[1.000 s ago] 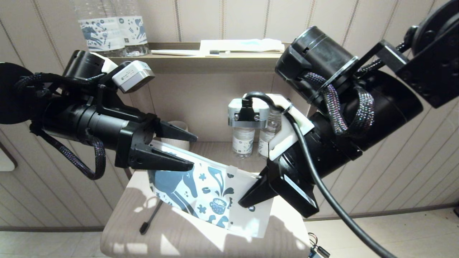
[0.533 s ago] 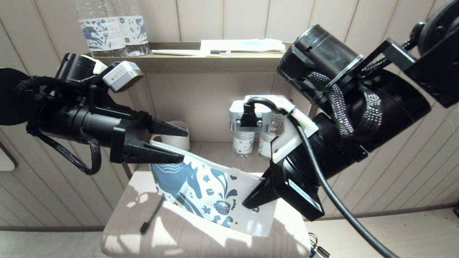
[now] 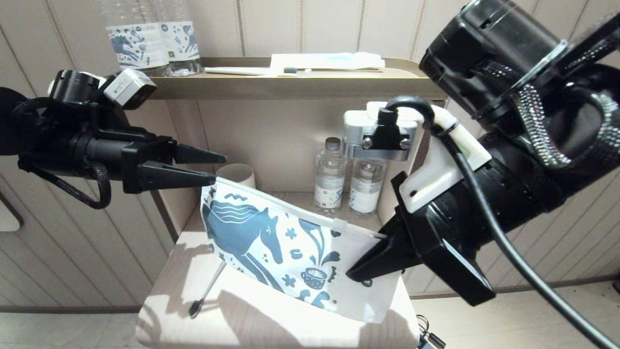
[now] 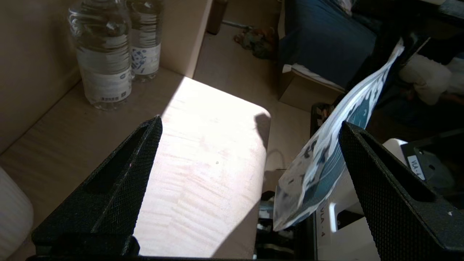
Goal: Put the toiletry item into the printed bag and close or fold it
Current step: Hand it to the other hand
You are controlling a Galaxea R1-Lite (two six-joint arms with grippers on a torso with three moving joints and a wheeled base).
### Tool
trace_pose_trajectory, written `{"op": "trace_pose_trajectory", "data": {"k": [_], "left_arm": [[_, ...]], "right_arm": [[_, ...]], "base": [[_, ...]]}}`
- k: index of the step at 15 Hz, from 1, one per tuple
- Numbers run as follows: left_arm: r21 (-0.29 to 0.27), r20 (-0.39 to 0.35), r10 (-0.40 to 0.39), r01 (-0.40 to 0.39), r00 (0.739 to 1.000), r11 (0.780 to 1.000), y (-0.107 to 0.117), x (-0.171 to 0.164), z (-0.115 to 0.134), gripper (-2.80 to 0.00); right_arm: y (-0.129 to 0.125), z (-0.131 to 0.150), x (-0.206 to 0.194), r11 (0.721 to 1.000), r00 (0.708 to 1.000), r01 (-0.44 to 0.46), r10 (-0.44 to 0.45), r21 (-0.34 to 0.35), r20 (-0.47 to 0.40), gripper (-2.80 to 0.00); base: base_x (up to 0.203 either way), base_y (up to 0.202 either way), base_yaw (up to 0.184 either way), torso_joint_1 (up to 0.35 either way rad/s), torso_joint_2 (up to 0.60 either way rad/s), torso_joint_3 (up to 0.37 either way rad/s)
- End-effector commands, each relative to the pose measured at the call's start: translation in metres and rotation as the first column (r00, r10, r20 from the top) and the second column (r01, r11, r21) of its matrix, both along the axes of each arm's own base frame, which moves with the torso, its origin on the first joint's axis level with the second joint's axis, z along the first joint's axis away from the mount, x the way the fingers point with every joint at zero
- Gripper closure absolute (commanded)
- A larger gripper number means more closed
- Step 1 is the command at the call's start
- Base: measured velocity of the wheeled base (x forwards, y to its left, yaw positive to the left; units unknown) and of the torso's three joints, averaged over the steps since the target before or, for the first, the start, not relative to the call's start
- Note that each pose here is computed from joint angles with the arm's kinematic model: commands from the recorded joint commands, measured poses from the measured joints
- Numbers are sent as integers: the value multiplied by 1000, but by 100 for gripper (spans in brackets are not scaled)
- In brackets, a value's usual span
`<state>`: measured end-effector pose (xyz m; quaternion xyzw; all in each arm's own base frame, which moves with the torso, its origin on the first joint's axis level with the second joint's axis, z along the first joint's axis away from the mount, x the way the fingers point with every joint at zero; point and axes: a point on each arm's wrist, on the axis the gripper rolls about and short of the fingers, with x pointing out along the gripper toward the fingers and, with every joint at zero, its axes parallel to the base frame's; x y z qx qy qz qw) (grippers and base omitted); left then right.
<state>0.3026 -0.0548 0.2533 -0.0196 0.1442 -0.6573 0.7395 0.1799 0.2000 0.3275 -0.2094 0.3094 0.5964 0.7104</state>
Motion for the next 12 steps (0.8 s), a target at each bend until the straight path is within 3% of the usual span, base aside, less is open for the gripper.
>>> {"op": "trace_pose_trajectory", "data": {"k": [1,6,12], "left_arm": [[-3,-26,-1,1,1000,1000,1,5,-8,-280],[-2,-49,-44,44,998,999,-10,-6,-13,-280],[-55,-47,-124,121,991,991,-16,-21,-7,-280]], "right_arm": [[-3,4,-3,1000,1000,-8,8,14,5,0],[0,2,0,999,999,-30,31,40,-13,0],[7,-4,8,996,997,-60,63,70,-45,0]], "base": [[0,0,0,0,0,0],[0,0,0,0,0,0],[0,0,0,0,0,0]]}}
